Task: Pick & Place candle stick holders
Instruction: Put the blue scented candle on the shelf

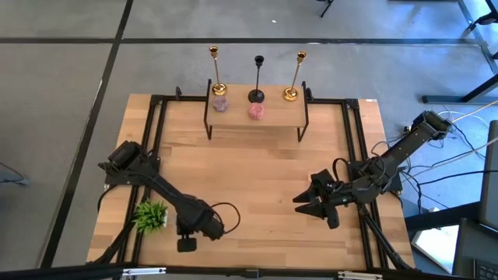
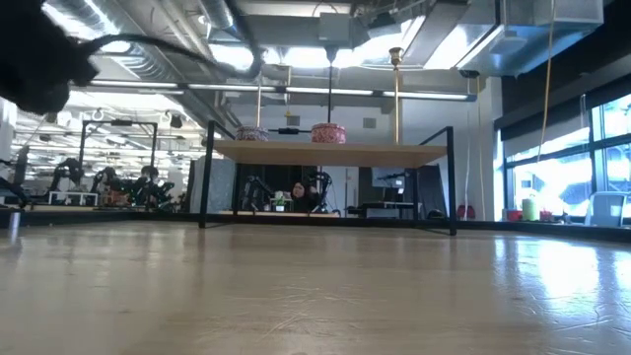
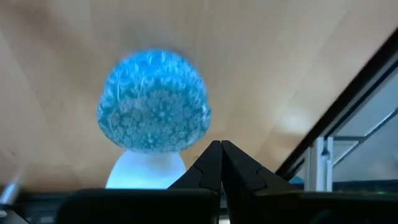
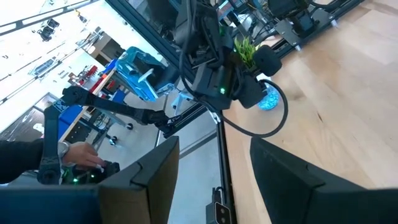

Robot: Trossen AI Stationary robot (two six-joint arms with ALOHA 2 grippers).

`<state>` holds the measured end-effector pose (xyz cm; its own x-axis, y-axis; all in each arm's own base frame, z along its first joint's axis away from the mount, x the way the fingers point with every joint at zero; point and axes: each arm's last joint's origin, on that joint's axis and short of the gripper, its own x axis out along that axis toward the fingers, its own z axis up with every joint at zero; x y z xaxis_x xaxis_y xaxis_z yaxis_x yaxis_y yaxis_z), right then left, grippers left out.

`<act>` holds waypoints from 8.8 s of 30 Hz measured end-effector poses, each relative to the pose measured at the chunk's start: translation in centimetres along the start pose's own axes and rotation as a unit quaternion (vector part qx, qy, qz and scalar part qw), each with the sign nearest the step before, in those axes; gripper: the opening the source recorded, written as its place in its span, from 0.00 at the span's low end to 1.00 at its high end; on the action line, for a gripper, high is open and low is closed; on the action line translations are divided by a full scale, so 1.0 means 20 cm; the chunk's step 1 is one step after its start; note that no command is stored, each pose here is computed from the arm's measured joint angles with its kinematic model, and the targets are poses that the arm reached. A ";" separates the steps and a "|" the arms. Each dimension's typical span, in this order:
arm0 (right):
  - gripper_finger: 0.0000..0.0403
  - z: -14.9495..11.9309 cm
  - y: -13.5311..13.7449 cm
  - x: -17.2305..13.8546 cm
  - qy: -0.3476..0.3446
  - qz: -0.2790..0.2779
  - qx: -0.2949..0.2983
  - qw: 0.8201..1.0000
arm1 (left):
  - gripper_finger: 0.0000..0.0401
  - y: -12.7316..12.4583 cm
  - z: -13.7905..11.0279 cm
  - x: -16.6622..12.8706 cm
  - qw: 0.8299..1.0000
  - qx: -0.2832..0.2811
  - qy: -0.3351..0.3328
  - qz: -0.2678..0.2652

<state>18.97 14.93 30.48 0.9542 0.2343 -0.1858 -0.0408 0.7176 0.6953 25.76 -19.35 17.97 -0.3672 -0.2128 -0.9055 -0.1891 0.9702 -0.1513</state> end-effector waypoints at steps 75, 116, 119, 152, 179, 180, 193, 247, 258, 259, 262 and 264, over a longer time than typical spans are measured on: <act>0.50 0.19 -0.19 0.07 -0.147 -0.156 0.007 0.977 | 0.11 0.48 -0.27 -0.46 0.967 0.100 -0.181 0.150; 0.50 0.11 -0.14 0.09 -0.055 -0.085 0.000 0.995 | 0.74 0.37 -0.17 -0.31 0.935 -0.144 -0.318 0.059; 0.50 0.11 -0.14 0.09 -0.052 -0.088 -0.006 0.995 | 0.75 0.37 -0.17 -0.31 0.935 -0.147 -0.318 0.061; 0.50 0.12 -0.17 0.09 -0.053 -0.106 -0.026 0.993 | 0.83 0.35 0.05 -0.14 0.961 -0.075 -0.247 0.102; 0.50 0.12 -0.16 0.09 -0.051 -0.104 -0.026 0.993 | 0.83 0.37 0.09 -0.03 0.962 -0.077 -0.249 0.077; 0.50 0.12 -0.16 0.09 -0.051 -0.104 -0.026 0.993 | 0.83 0.37 0.09 -0.03 0.963 -0.078 -0.246 0.079; 0.50 0.11 -0.16 0.09 -0.046 -0.098 -0.017 0.994 | 0.83 0.36 0.17 0.08 0.975 -0.060 -0.204 0.068; 0.70 0.19 -0.36 0.21 -0.006 -0.126 0.230 0.965 | 0.73 0.33 0.29 -1.01 0.865 -0.028 -0.500 0.043; 0.71 0.23 -0.40 0.30 -0.022 -0.093 0.251 0.963 | 0.73 0.39 0.32 -1.04 0.859 -0.025 -0.510 0.033; 0.71 0.24 -0.41 0.30 -0.024 -0.093 0.252 0.963 | 0.73 0.40 0.32 -1.04 0.859 -0.025 -0.510 0.031; 0.71 0.25 -0.44 0.32 -0.021 -0.096 0.256 0.962 | 0.73 0.40 0.32 -1.05 0.859 -0.025 -0.511 0.031; 0.71 0.26 -0.45 0.33 -0.023 -0.093 0.260 0.961 | 0.73 0.40 0.32 -1.05 0.859 -0.023 -0.511 0.032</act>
<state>27.20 6.63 26.51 0.9429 0.0964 -0.3187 0.2746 0.3163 0.9081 37.74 -6.34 33.17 0.6087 0.0756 -0.7898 -0.2427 0.9655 -0.0947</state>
